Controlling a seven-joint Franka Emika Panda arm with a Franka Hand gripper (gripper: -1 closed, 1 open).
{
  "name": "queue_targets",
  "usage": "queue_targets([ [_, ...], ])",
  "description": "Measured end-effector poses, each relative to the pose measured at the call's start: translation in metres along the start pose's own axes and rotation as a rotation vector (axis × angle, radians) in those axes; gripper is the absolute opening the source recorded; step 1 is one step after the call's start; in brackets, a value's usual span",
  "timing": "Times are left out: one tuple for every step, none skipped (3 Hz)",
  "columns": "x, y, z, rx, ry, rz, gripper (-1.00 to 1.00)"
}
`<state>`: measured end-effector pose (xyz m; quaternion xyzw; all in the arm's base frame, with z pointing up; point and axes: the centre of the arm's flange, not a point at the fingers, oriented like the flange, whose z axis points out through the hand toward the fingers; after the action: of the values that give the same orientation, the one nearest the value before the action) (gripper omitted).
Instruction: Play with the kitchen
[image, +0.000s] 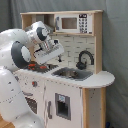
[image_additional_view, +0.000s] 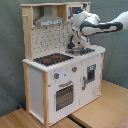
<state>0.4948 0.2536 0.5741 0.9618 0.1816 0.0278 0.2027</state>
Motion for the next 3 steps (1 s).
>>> queue_targets([
  [0.005,0.031,0.033,0.003,-0.038,0.084,1.00],
  [0.014,0.030,0.047,0.002,-0.024,0.090,1.00],
  [0.023,0.029,0.058,0.002,-0.014,0.094,1.00],
])
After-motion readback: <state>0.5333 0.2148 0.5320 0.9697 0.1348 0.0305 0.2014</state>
